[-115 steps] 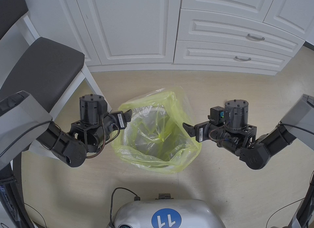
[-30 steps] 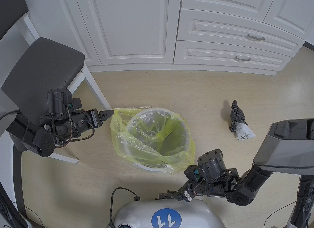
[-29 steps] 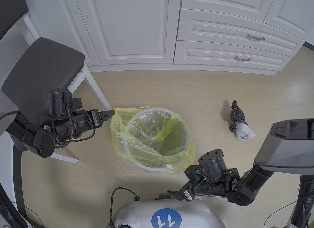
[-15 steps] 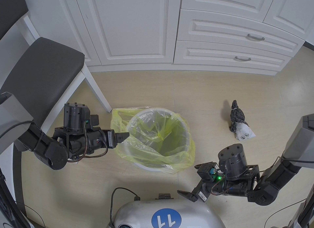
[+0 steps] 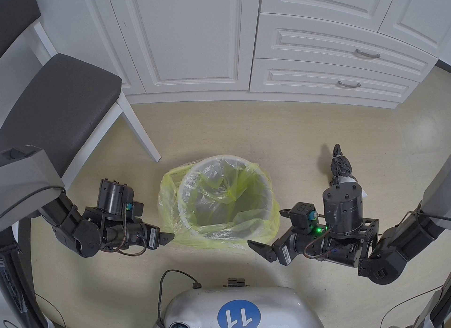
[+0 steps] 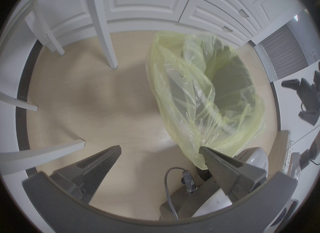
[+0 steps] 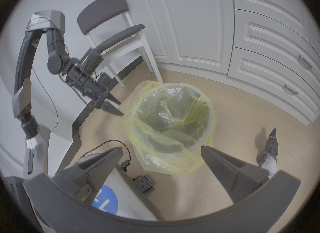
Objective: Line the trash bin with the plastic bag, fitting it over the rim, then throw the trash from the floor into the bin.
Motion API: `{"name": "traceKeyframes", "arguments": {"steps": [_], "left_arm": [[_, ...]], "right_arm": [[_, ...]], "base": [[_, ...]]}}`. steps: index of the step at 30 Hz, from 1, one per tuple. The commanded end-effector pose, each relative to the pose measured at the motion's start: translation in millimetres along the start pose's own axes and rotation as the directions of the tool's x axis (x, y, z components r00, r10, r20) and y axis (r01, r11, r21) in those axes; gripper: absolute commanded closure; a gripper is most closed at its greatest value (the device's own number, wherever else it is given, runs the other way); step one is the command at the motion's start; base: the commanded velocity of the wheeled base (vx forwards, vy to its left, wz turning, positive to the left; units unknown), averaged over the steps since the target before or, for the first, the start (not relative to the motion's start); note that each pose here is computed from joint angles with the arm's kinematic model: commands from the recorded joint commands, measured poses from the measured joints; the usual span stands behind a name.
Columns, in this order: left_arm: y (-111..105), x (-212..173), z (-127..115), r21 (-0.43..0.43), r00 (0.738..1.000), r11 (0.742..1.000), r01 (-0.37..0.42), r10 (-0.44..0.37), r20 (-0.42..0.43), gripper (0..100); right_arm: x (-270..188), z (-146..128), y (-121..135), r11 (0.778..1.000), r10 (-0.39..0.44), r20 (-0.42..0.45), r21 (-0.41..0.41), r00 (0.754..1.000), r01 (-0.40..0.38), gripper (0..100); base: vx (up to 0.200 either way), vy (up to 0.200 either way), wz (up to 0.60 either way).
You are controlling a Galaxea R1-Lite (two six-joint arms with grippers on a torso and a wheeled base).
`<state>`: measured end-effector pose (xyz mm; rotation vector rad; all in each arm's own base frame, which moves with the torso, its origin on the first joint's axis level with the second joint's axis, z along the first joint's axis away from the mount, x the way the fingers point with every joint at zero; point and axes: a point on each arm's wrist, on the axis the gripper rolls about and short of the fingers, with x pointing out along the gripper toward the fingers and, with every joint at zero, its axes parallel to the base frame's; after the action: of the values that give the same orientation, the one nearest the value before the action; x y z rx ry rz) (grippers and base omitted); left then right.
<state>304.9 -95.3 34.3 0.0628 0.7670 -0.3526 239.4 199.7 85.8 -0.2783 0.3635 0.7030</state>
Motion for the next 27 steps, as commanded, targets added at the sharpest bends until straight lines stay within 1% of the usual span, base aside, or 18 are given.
{"name": "traceKeyframes", "arguments": {"steps": [1,4,6,9,14,18,21,24,25,27], "left_arm": [[2.2,22.7,-18.7,-0.010,0.996,1.000,0.018,-0.018,-0.086,0],[3.7,34.8,-21.2,-0.021,0.996,1.000,0.017,-0.019,-0.091,0],[2.9,31.7,-17.8,-0.036,0.999,0.999,0.019,-0.020,-0.048,0],[0.7,9.6,-3.1,-0.034,0.999,0.999,0.024,-0.022,0.049,0],[-0.4,-28.2,14.6,-0.028,0.987,0.999,0.024,-0.019,0.159,0],[-2.9,-55.2,21.7,-0.020,0.974,0.999,0.027,-0.021,0.227,0],[-8.0,-66.8,19.4,-0.011,0.970,0.999,0.030,-0.026,0.243,0],[-10.7,-76.4,13.7,-0.004,0.965,0.999,0.034,-0.032,0.261,0],[-11.5,-81.3,11.5,0.000,0.958,0.999,0.038,-0.036,0.285,0],[-11.5,-82.0,10.4,0.003,0.954,0.999,0.039,-0.039,0.297,0]], "right_arm": [[14.0,0.4,3.9,1.000,-0.006,0.011,0.022,1.000,0.006,0],[22.5,1.9,4.9,0.998,-0.029,0.039,0.050,0.999,0.027,0],[28.3,5.2,5.2,0.996,-0.052,0.061,0.074,0.997,0.047,0],[32.6,11.2,9.7,0.995,-0.047,0.076,0.092,0.996,0.040,0],[46.0,15.0,21.4,0.996,-0.024,0.089,0.087,0.996,0.016,0],[50.5,28.9,31.7,0.997,-0.018,0.118,0.072,0.993,0.009,0],[49.2,42.7,32.3,0.999,0.001,0.082,0.039,0.997,-0.004,0],[54.5,46.3,33.1,1.000,0.008,0.044,0.029,0.999,-0.009,0],[61.4,45.9,35.1,1.000,0.012,0.025,0.025,1.000,-0.013,0],[67.3,44.6,36.5,1.000,0.015,0.014,0.024,1.000,-0.015,0]], "base": [[0.000,0.000,0.00],[0.000,0.000,0.00],[0.000,0.000,0.00],[0.000,0.000,0.00],[0.000,0.000,0.00],[0.000,0.000,0.00],[0.000,0.000,0.00],[0.000,0.000,0.00],[0.000,0.000,0.00],[0.000,0.000,0.00]]}}
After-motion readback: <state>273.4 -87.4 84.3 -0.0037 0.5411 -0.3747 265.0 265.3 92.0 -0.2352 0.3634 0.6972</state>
